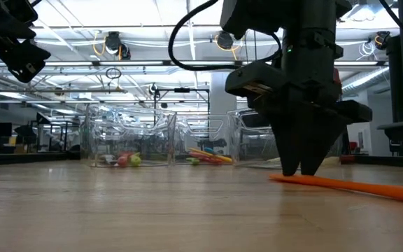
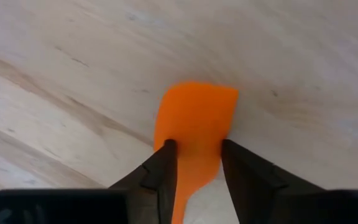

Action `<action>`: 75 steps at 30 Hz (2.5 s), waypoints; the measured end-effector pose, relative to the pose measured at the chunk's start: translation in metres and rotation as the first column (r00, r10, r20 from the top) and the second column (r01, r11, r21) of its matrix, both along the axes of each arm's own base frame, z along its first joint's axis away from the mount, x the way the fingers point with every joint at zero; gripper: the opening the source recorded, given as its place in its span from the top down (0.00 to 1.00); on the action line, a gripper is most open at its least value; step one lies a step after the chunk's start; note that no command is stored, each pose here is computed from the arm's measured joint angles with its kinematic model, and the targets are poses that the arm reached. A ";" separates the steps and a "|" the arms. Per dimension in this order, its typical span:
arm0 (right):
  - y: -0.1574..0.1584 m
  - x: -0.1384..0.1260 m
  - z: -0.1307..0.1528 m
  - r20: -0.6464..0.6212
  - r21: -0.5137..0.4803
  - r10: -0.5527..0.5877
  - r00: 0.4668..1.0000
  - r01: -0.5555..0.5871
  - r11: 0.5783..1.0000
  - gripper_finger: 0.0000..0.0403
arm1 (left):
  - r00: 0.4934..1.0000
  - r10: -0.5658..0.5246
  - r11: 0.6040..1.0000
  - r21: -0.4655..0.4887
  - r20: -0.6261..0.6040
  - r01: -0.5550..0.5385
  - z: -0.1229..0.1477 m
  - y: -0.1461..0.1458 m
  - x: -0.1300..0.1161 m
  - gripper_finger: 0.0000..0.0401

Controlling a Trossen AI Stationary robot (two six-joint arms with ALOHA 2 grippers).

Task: Pick & Place Kitchen Items
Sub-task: Put the orange spatula into the middle transparent bin

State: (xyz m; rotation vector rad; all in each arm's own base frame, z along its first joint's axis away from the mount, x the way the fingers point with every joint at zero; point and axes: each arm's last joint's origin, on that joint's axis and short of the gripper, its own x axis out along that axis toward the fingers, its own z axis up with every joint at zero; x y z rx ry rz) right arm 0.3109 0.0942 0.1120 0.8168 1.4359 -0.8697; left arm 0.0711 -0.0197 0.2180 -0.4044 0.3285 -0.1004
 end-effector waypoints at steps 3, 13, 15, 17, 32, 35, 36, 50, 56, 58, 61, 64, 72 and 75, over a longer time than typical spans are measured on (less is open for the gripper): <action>-0.002 -0.003 0.004 -0.012 -0.004 -0.012 1.000 0.012 1.000 0.73 | 1.000 0.000 1.000 0.001 0.001 0.000 0.000 0.000 0.000 0.55; 0.000 0.002 0.008 0.059 0.021 -0.043 0.997 0.041 0.999 0.77 | 1.000 -0.001 1.000 0.003 0.002 0.001 0.000 0.000 0.000 0.55; -0.001 0.002 0.008 0.053 0.018 -0.042 0.998 0.041 0.999 0.77 | 1.000 -0.001 1.000 0.004 0.002 0.001 0.000 0.000 0.000 0.55; -0.002 0.001 0.008 0.043 0.015 -0.034 0.998 0.034 0.999 0.77 | 1.000 -0.001 1.000 0.004 0.002 0.001 0.000 0.000 0.000 0.55; -0.002 0.001 0.007 0.039 0.010 0.052 0.998 -0.052 0.999 0.77 | 1.000 0.001 1.000 -0.002 0.016 -0.001 0.002 0.000 0.000 0.55; -0.002 0.001 0.008 0.039 0.010 0.073 0.997 -0.074 0.997 0.77 | 1.000 0.002 1.000 -0.004 0.017 -0.002 0.002 0.000 0.000 0.55; -0.002 0.001 0.008 0.039 0.010 0.077 0.996 -0.077 0.997 0.77 | 1.000 0.003 1.000 -0.003 0.016 -0.003 0.002 0.000 0.000 0.55; -0.009 0.000 0.007 0.004 -0.008 0.180 0.984 -0.180 0.984 0.77 | 0.999 0.031 1.000 0.000 0.019 -0.031 0.002 0.001 0.001 0.55; -0.017 -0.004 0.008 -0.058 0.055 0.192 0.980 -0.189 0.980 0.77 | 0.999 0.037 0.999 -0.015 0.017 -0.037 0.002 0.001 0.001 0.55; -0.017 -0.004 0.008 -0.059 0.057 0.206 0.977 -0.203 0.977 0.77 | 0.999 0.037 0.999 -0.015 0.017 -0.037 0.002 0.001 0.001 0.55; -0.017 -0.005 0.008 -0.059 0.058 0.198 0.979 -0.194 0.979 0.77 | 0.999 0.037 0.999 -0.016 0.017 -0.037 0.002 0.001 0.001 0.55; -0.017 -0.004 0.011 -0.038 0.058 0.173 0.984 -0.171 0.984 0.77 | 0.999 0.038 0.999 -0.018 0.017 -0.038 0.002 0.001 0.001 0.55; -0.016 0.000 0.012 -0.001 0.060 0.174 0.985 -0.174 0.983 0.77 | 0.999 0.045 0.999 -0.016 0.018 -0.044 0.002 0.001 0.001 0.55; -0.016 0.001 0.012 0.011 0.062 0.175 0.984 -0.176 0.983 0.77 | 0.999 0.045 0.999 -0.016 0.018 -0.044 0.002 0.001 0.001 0.55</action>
